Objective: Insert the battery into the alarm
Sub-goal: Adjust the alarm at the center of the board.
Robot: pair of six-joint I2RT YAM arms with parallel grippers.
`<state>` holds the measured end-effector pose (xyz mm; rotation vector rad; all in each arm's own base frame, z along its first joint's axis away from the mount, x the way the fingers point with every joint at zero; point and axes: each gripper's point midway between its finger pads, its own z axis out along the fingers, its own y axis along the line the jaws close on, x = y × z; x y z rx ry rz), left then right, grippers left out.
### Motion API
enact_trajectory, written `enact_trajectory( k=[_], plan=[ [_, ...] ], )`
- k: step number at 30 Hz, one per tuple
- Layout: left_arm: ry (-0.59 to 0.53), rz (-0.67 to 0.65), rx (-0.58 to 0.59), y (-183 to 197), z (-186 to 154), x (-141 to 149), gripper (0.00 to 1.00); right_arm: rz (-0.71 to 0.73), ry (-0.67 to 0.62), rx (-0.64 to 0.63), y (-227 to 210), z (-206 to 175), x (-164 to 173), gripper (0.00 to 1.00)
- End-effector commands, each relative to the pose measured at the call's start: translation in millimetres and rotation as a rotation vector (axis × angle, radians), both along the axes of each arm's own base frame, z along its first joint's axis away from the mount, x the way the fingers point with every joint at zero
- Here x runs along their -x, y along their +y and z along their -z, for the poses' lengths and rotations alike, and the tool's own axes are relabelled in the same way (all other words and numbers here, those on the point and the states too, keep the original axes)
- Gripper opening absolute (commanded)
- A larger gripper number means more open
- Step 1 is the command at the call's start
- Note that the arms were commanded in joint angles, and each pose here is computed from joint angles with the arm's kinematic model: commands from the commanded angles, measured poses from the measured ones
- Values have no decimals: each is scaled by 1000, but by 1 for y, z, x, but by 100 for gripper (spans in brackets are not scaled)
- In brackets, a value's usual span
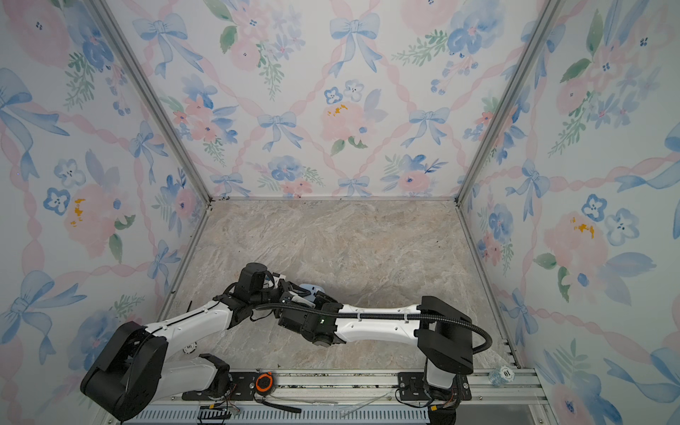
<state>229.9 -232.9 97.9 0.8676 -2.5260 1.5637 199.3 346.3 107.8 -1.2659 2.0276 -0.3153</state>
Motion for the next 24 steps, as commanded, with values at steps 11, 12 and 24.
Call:
enact_trajectory(
  k=[11,12,24],
  plan=[
    [-55,69,82,-11,-31,2,0,0,-123,11,4,-17,-6,32],
    [-58,73,86,-12,-32,3,0,-6,-125,12,5,-17,-5,29],
    [-106,83,91,-12,-39,-2,38,-7,-101,-85,0,-26,0,0]
  ],
)
